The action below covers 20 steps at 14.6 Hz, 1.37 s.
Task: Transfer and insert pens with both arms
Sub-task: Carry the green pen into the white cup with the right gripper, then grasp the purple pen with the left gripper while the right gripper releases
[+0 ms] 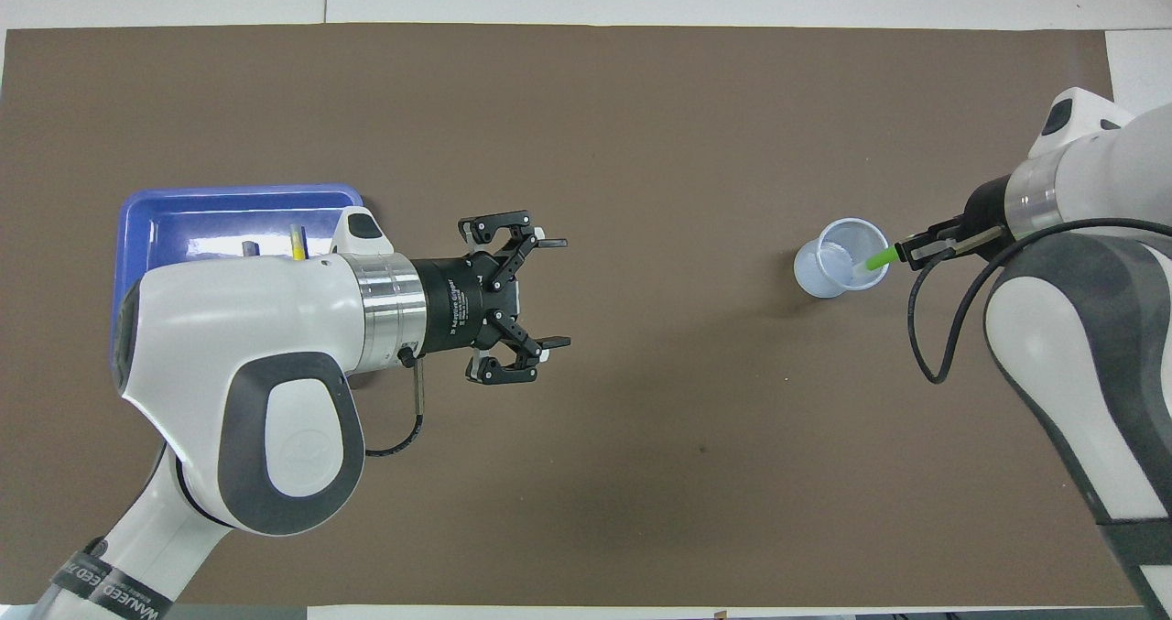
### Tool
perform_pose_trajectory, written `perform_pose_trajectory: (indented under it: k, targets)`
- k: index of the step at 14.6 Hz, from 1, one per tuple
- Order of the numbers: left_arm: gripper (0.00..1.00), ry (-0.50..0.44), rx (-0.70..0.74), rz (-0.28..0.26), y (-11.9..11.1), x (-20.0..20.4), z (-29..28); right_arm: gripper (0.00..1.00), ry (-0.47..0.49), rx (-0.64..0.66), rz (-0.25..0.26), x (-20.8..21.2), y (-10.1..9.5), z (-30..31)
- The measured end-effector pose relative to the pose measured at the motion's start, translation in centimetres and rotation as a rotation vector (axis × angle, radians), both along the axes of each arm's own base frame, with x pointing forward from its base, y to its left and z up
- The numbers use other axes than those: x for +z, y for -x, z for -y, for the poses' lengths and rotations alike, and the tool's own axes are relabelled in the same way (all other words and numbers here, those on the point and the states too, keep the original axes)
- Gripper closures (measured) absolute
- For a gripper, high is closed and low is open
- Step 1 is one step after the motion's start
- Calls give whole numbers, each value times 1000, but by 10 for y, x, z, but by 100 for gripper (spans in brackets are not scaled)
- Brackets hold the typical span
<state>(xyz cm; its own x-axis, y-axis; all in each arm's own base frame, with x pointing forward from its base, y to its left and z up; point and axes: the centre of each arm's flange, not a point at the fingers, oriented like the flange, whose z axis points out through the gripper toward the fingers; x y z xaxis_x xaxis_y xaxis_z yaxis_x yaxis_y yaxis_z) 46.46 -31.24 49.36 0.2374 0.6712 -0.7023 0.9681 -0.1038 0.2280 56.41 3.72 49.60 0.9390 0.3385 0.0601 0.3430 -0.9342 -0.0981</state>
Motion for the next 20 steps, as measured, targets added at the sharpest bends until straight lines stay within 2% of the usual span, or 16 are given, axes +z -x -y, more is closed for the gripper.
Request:
perform_pose_trajectory:
  k: [5, 9, 13, 17, 20]
  targets:
    - [0, -115, -268, 155, -17, -14, -48, 83, 2, 5, 4, -13, -1, -1]
    - [0, -202, -353, 221, -38, -21, -105, 83, 26, 26, 8, -46, 4, 1]
    - [0, -364, -488, 271, -53, -31, -180, 83, 68, 54, 25, -55, 5, -2]
    - [0, -538, -738, 373, -62, -43, -239, 83, 70, 51, 40, -71, 8, -1]
    - [0, -589, -911, 426, -69, -65, -263, 83, 71, 52, 46, -85, 12, -2]
